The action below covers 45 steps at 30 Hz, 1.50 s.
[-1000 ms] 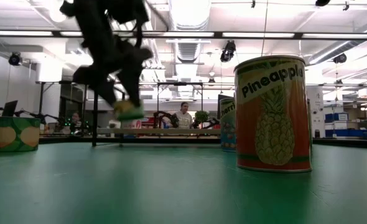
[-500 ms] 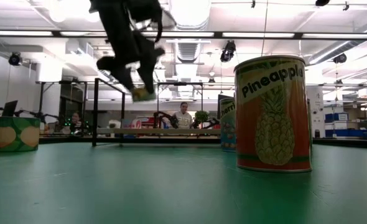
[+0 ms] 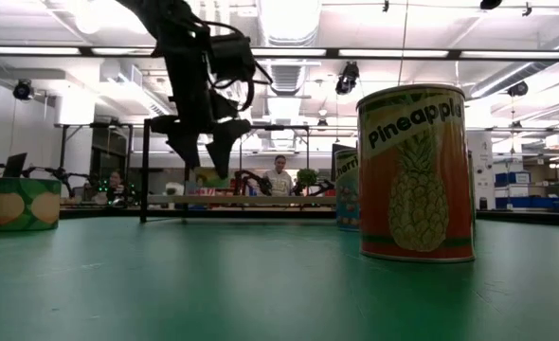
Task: Pick and place cans onto a shelf
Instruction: Put the canned mushroom good on the shelf
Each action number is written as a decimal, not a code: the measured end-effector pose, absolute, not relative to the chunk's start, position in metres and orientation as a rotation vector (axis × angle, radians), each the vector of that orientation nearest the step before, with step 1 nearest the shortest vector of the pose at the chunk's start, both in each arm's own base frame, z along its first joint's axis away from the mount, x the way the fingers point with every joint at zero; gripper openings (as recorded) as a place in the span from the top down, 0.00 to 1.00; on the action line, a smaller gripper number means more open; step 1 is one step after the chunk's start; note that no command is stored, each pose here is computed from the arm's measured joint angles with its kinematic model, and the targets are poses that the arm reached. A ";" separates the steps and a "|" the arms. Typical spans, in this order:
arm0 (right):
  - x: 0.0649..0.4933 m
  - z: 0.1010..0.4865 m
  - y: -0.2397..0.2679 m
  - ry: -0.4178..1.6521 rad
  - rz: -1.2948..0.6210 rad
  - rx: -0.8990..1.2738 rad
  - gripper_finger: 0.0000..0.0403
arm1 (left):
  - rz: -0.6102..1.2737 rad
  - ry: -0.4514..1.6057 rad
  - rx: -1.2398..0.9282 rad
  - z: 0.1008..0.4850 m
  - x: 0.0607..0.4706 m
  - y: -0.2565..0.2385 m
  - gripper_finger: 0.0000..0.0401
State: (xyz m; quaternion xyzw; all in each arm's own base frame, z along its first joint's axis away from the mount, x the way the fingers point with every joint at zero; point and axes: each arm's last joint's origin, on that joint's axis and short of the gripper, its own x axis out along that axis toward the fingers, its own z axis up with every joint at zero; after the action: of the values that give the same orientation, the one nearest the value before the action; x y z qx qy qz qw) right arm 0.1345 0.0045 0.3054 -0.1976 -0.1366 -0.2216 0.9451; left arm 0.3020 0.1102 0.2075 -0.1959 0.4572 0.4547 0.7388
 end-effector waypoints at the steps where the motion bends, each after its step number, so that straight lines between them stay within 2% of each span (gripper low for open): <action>1: 0.134 0.305 0.004 -0.278 -0.452 -0.403 0.97 | 1.003 1.006 -0.430 0.206 0.302 0.112 0.28; 22: 0.134 0.305 0.005 -0.279 -0.451 -0.402 0.97 | 1.052 1.011 -0.440 0.204 0.295 0.131 0.28; 37: 0.135 0.305 0.005 -0.277 -0.451 -0.403 0.97 | 1.018 1.018 -0.464 0.211 0.298 0.129 0.18; 42: 0.135 0.305 0.005 -0.277 -0.451 -0.404 0.97 | 0.897 0.987 -0.416 0.239 0.311 0.126 0.21; 45: 0.135 0.305 0.005 -0.277 -0.451 -0.405 0.97 | 0.867 0.981 -0.378 0.246 0.315 0.127 0.28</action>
State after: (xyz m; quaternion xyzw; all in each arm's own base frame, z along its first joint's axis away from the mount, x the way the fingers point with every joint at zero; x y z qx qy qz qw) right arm 0.1347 0.0045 0.3053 -0.1987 -0.1357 -0.2216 0.9450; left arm 0.3155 0.1269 0.2464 -0.1749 0.4536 0.4007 0.7766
